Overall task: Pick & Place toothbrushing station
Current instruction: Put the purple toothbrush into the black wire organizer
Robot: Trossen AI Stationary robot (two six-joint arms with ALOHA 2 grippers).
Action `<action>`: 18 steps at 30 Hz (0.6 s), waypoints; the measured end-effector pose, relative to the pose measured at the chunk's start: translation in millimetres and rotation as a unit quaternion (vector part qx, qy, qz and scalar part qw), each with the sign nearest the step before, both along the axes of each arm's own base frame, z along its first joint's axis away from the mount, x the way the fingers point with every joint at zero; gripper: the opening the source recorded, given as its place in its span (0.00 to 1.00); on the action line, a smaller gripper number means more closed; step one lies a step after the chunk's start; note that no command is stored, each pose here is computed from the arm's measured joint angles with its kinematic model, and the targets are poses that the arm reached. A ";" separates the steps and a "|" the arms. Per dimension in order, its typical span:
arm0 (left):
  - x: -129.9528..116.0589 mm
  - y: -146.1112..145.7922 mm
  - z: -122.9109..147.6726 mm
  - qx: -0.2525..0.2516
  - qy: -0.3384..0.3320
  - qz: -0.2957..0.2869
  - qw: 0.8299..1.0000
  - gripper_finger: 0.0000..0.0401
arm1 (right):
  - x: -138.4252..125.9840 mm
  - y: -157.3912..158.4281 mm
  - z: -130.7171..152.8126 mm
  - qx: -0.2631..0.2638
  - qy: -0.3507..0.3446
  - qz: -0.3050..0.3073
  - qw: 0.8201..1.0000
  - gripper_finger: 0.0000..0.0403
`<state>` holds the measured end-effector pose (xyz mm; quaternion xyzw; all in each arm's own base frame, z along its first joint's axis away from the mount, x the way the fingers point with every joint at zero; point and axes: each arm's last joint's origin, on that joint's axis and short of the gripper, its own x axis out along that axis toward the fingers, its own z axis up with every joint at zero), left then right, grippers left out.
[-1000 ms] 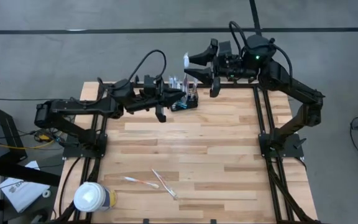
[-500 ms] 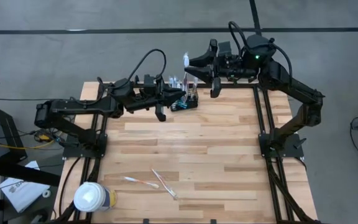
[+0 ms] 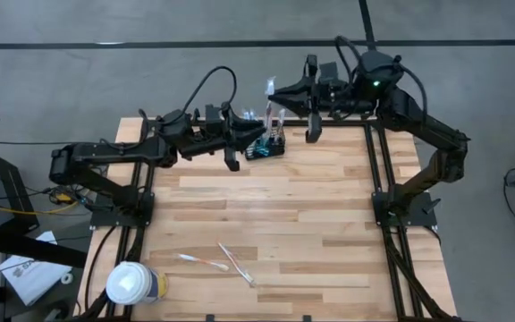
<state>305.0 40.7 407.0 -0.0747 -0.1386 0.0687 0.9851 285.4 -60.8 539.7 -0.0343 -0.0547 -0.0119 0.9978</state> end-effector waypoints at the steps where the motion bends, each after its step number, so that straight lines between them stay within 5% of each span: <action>1: -0.9 1.4 -0.7 0.002 0.009 -0.003 1.000 0.25 | -4.3 -0.4 3.8 -0.013 -0.002 -0.016 1.000 0.01; 10: -12.5 17.5 -11.7 0.009 0.104 0.028 0.994 0.44 | -62.3 -9.3 22.0 -0.035 0.065 -0.173 0.982 0.00; 18: -22.4 45.3 -10.5 0.008 0.104 0.071 0.992 0.43 | -62.4 -10.7 -44.7 0.049 0.146 -0.246 0.957 0.00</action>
